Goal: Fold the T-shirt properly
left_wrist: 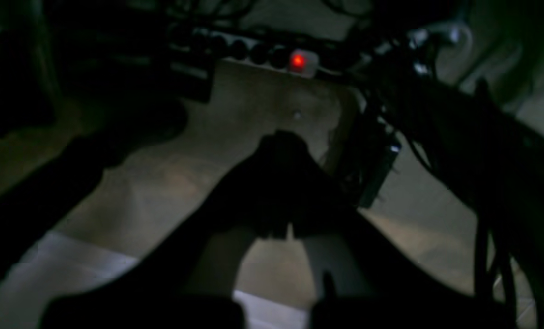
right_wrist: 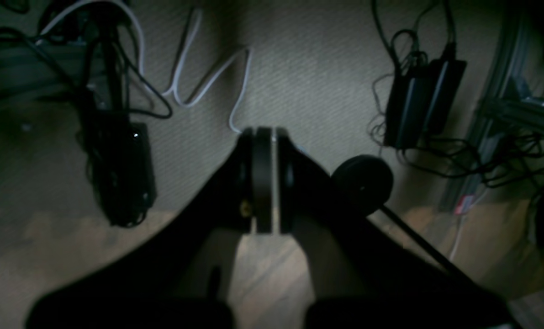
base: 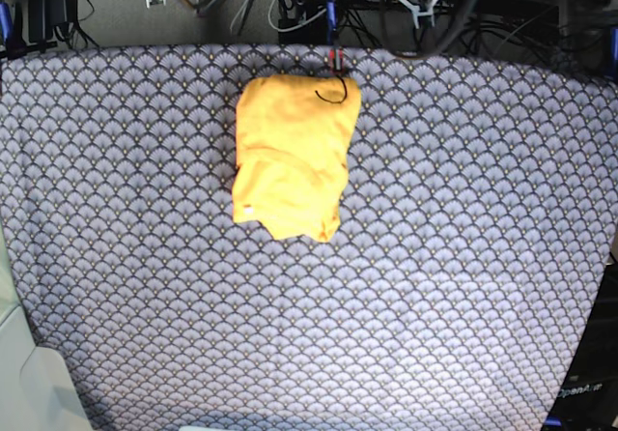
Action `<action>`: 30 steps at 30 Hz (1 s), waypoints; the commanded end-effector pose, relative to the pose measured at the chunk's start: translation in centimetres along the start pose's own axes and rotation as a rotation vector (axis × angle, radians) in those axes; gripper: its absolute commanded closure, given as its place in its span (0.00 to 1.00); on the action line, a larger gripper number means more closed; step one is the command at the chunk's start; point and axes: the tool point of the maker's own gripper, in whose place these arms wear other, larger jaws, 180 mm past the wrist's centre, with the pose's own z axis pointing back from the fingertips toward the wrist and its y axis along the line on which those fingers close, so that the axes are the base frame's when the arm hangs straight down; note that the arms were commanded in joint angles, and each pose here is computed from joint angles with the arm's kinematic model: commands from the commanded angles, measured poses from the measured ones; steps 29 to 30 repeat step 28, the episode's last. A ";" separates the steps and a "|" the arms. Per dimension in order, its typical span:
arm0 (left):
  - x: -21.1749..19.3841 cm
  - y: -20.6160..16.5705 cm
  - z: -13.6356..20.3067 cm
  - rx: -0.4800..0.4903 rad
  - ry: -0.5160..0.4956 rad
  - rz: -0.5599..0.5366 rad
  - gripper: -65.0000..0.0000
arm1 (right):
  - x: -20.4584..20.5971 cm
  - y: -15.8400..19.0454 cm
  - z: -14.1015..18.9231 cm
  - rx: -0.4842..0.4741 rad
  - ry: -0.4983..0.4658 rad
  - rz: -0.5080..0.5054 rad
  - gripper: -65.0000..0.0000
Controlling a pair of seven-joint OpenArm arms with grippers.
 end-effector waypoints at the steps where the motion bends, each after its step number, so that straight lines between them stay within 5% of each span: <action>1: 0.0 0.4 0.0 0.011 -0.005 0.016 1.00 | 0.1 -0.2 0.1 -0.025 -0.011 0.009 1.00; 17: 2.7 -1.7 -0.2 -0.087 -0.052 0.050 1.00 | 1.3 -3.8 0.4 -0.264 -0.022 0.119 1.00; 22: 3.3 -3.4 0.2 -0.209 -0.096 0.081 1.00 | 1.1 -2.3 0.5 -0.252 -0.013 0.106 1.00; 30: 3.1 -3.9 0.3 -0.231 -0.097 0.043 1.00 | 0.1 -1.0 0.8 -0.229 0.004 0.101 1.00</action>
